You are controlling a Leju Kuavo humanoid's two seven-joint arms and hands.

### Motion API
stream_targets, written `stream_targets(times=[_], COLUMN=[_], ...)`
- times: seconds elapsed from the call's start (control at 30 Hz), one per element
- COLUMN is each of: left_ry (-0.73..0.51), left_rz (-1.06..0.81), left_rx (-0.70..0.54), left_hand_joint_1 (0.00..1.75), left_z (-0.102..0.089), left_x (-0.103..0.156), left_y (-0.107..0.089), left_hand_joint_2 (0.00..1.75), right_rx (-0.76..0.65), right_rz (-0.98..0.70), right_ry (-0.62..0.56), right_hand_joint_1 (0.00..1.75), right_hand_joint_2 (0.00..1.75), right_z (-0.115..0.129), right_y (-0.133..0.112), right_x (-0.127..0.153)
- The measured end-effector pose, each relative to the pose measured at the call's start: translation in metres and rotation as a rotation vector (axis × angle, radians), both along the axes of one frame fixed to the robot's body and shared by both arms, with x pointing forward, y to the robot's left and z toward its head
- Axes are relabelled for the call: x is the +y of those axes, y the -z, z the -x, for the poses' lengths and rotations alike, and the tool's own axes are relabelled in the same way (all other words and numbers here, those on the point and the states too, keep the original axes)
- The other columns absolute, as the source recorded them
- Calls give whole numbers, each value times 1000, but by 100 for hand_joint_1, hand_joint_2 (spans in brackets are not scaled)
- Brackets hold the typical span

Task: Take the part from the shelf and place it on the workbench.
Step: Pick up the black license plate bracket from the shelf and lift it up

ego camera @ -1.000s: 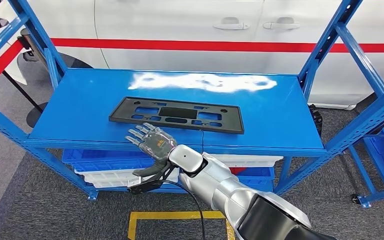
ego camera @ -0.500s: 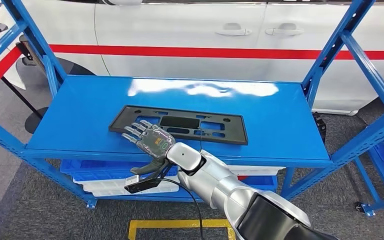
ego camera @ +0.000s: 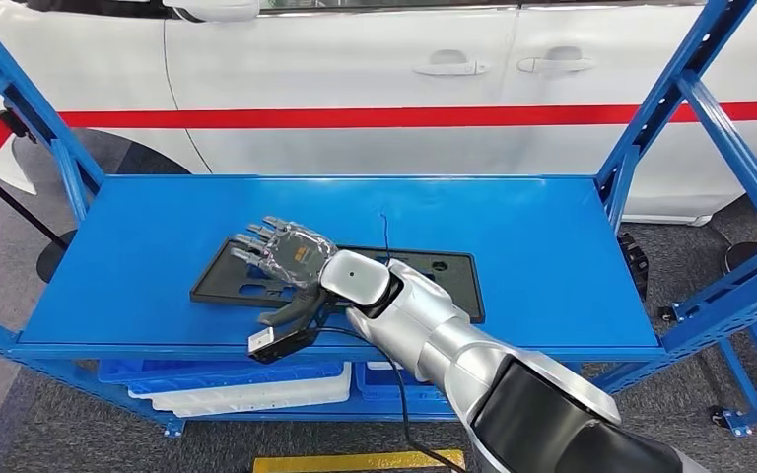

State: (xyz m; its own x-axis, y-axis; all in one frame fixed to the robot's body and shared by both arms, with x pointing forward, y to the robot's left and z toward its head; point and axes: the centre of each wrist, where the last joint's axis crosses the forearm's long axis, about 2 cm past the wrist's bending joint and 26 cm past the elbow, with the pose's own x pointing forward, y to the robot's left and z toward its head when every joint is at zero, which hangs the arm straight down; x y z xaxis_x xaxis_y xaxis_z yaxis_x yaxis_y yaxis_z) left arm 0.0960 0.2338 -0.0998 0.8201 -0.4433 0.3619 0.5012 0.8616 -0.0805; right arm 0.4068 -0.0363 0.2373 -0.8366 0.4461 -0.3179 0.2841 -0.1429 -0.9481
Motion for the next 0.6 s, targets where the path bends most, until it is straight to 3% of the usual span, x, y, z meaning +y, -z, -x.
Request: stream_targets(times=[0.43,0.6], left_ry=[9,13], left_rz=[-5,-7], left_rx=[-5,0], left_hand_joint_1=[0,0], left_z=[3,1], left_x=[1,1], left_y=[1,0], left_hand_joint_2=[0,0], right_rx=[-33,-25], right_rz=[-33,-82], right_ry=[-11,5], right_hand_joint_1=[0,0], right_hand_joint_2=[0,0], right_z=[-4,0], right_y=[-3,13], right_x=[-9,-16])
